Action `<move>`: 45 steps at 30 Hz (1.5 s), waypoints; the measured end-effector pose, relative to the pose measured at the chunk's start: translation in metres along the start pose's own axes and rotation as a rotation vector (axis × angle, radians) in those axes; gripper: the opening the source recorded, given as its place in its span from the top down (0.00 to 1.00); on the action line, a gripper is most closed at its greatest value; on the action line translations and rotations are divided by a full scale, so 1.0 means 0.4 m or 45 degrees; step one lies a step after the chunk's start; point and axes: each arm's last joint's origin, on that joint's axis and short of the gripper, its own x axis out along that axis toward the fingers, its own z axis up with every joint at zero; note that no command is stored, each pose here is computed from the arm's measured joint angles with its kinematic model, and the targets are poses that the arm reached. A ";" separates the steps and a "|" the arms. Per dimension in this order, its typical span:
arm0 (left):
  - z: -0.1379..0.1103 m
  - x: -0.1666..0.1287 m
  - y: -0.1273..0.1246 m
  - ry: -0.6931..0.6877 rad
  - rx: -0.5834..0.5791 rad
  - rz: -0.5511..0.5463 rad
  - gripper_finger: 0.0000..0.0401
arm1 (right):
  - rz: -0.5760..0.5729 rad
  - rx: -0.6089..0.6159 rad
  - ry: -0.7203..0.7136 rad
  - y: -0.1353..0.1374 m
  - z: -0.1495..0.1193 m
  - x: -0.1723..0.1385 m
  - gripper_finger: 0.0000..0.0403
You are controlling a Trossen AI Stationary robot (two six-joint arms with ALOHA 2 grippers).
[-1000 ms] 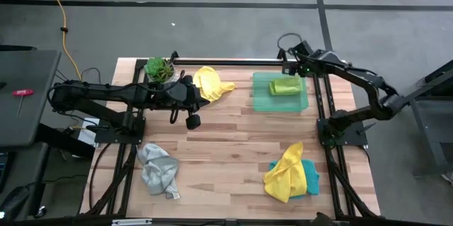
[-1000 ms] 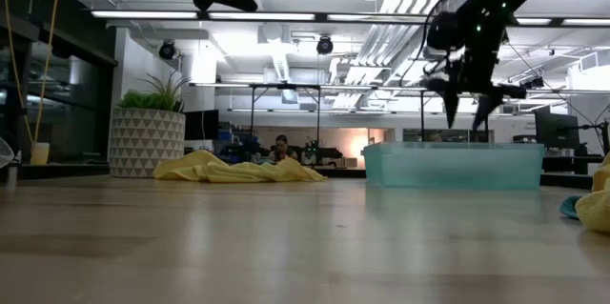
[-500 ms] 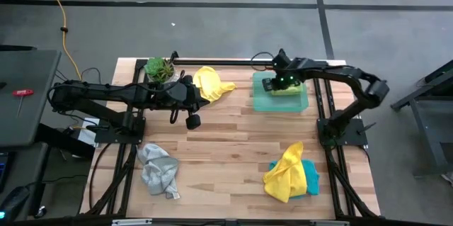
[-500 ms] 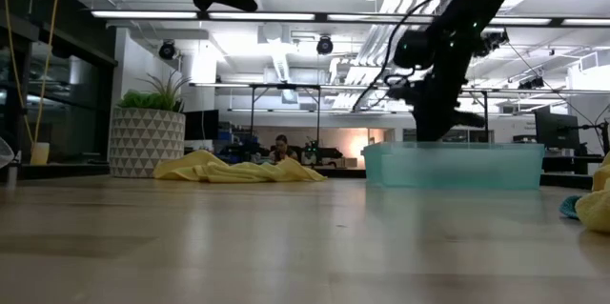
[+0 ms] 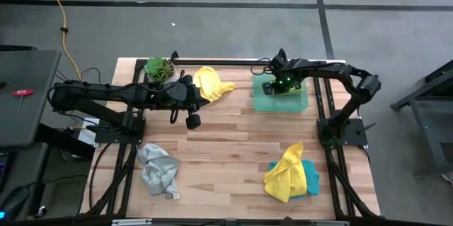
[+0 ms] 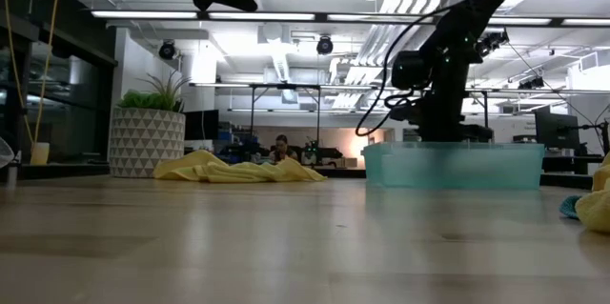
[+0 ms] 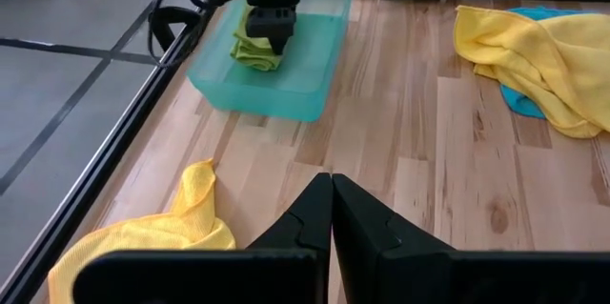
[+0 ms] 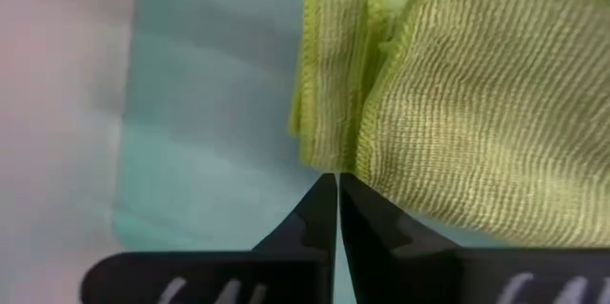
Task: Fold microfiber towels
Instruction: Put the green towel into the bin, then fold the bottom yellow towel
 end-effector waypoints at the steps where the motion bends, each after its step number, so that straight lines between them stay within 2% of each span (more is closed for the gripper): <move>1: 0.000 0.000 0.000 0.000 0.001 0.000 0.99 | -0.002 0.018 -0.012 -0.002 0.003 0.000 0.99; 5: 0.000 0.000 0.001 0.000 0.002 0.008 0.99 | 0.019 0.072 -0.057 -0.002 0.015 -0.002 0.99; 9: 0.000 0.000 0.001 0.000 0.003 0.015 0.99 | 0.096 0.028 -0.047 0.002 0.011 -0.022 1.00; 13: 0.000 0.000 0.001 0.000 0.003 0.019 0.99 | 0.175 -0.074 -0.125 0.007 -0.009 -0.100 1.00; 17: -0.008 -0.006 0.000 0.041 0.024 -0.037 0.99 | 0.298 -0.272 -0.270 0.032 -0.072 -0.202 1.00; 20: -0.016 -0.023 0.001 0.073 0.066 -0.104 0.99 | 0.453 -0.399 -0.367 0.056 -0.150 -0.245 1.00; 23: -0.011 -0.044 0.003 0.024 0.060 -0.155 0.99 | 0.708 -0.459 -0.492 0.085 -0.231 -0.258 1.00; 25: -0.012 -0.056 0.004 -0.077 0.022 -0.205 0.99 | 0.930 -0.472 -0.572 0.105 -0.281 -0.252 1.00; 28: -0.031 -0.060 0.001 -0.325 -0.104 -0.305 0.99 | 1.236 -0.498 -0.726 0.124 -0.343 -0.249 1.00; 30: -0.062 -0.050 -0.001 -0.464 -0.206 -0.359 0.99 | 1.368 -0.496 -0.813 0.127 -0.372 -0.248 1.00; 32: -0.094 -0.038 -0.004 -0.571 -0.309 -0.408 0.99 | 1.441 -0.516 -0.873 0.129 -0.392 -0.248 1.00; 36: -0.147 -0.017 -0.007 -0.610 -0.447 -0.448 0.99 | 1.454 -0.553 -0.911 0.134 -0.404 -0.254 1.00; 40: -0.156 -0.013 -0.017 -0.562 -0.462 -0.464 0.99 | 1.407 -0.543 -0.850 0.141 -0.401 -0.262 0.99; 42: -0.158 -0.013 -0.022 -0.554 -0.444 -0.471 0.99 | 1.299 -0.562 -0.673 0.143 -0.397 -0.261 0.97; 45: -0.158 -0.014 -0.025 -0.560 -0.412 -0.466 0.99 | 0.995 -0.630 -0.388 0.136 -0.405 -0.269 0.88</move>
